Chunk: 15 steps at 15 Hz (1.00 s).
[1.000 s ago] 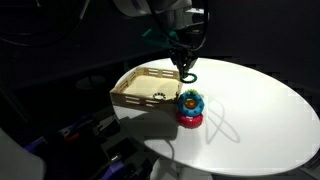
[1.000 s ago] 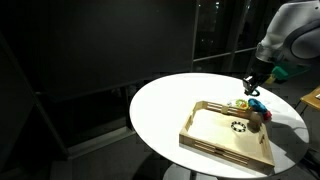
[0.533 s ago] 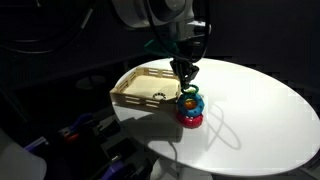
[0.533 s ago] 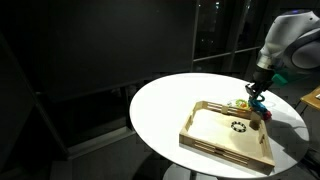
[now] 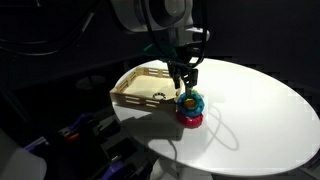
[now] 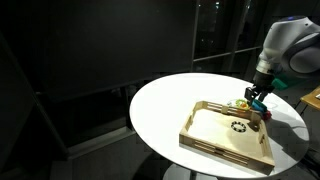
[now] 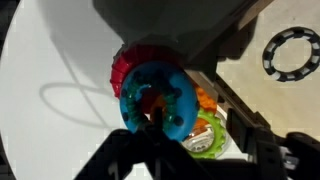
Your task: Move the green ring from the tray to the pile of rings on the table
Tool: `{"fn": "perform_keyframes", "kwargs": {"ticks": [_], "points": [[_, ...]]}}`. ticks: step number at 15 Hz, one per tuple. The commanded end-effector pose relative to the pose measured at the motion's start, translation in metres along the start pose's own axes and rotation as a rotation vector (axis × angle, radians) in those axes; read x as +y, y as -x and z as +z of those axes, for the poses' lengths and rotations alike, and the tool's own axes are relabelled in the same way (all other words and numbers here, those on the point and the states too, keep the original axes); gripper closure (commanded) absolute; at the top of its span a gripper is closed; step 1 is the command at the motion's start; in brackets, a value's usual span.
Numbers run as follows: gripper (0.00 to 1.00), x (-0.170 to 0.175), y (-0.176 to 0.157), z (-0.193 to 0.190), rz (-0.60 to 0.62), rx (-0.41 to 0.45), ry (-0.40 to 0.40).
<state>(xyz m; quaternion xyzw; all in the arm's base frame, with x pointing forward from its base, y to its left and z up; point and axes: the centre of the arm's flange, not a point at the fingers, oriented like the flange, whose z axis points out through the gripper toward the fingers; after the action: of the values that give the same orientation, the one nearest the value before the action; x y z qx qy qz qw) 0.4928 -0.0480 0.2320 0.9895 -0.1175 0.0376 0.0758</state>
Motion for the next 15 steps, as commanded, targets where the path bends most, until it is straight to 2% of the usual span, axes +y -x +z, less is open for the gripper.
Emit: {"fn": "perform_keyframes", "kwargs": {"ticks": [1,7,11,15], "points": [[0.01,-0.004,-0.002,-0.012,-0.008,-0.009,-0.01],[0.0,-0.021,0.008,-0.039,-0.073,-0.051,-0.122],[0.0,-0.02,0.015,-0.064,-0.112,-0.098,-0.11],[0.0,-0.008,0.026,-0.092,-0.141,-0.202,-0.091]]}}
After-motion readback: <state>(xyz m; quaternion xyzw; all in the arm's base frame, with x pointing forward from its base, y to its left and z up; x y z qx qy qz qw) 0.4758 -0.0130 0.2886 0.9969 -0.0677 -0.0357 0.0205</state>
